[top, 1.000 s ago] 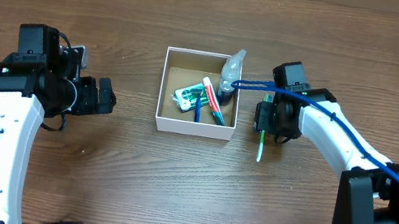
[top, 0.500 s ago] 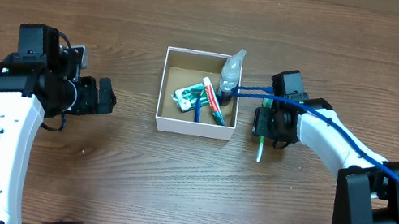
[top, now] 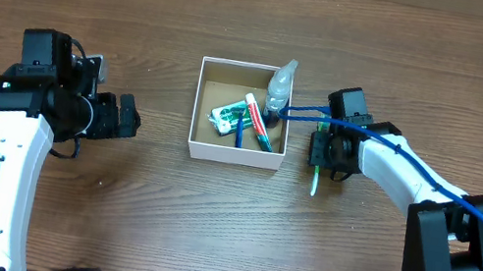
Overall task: Pack container
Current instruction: 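Grasp the green toothbrush with the right gripper, then lift the toothbrush into the box and open the right gripper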
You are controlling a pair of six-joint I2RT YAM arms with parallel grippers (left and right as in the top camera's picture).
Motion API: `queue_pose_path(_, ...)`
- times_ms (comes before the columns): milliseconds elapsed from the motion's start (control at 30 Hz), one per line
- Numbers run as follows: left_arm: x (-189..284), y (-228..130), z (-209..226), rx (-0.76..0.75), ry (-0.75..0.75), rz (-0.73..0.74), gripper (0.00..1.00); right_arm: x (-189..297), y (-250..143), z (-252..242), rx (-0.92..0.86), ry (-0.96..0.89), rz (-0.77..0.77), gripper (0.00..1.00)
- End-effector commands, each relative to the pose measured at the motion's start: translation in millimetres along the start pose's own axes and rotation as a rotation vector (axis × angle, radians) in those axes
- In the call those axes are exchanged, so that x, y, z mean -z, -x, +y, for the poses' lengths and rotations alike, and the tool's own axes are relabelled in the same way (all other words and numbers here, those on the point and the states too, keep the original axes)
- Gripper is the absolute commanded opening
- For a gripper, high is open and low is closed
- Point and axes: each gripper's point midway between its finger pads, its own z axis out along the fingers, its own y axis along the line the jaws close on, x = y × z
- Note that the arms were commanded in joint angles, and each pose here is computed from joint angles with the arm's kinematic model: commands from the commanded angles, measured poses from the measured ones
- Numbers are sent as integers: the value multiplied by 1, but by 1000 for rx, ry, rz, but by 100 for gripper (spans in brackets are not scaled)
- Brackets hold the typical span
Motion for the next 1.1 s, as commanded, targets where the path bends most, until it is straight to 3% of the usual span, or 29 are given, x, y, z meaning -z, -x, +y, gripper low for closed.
queue_pose_path(0, 4, 0, -3, -18, -18, -15, 100, -16, -16, -7, -2, -27, 54, 42)
queue_pose_path(300, 4, 0, -3, -18, -18, -15, 100, -16, -16, -7, -2, -27, 55, 16)
queue_pose_path(567, 4, 0, -3, -18, -18, -15, 100, -16, -16, -7, -2, -28, 55, 4)
queue_pose_path(700, 4, 0, -3, -18, -18, -15, 100, -11, -13, -6, -2, -28, 56, 4)
queue_pose_path(867, 4, 0, -3, -18, -18, -15, 100, 32, 18, -10, -3, -87, -22, 4)
queue_pose_path(1067, 4, 0, -3, -18, -18, -16, 100, 146, 81, 5, 36, -58, -309, 4)
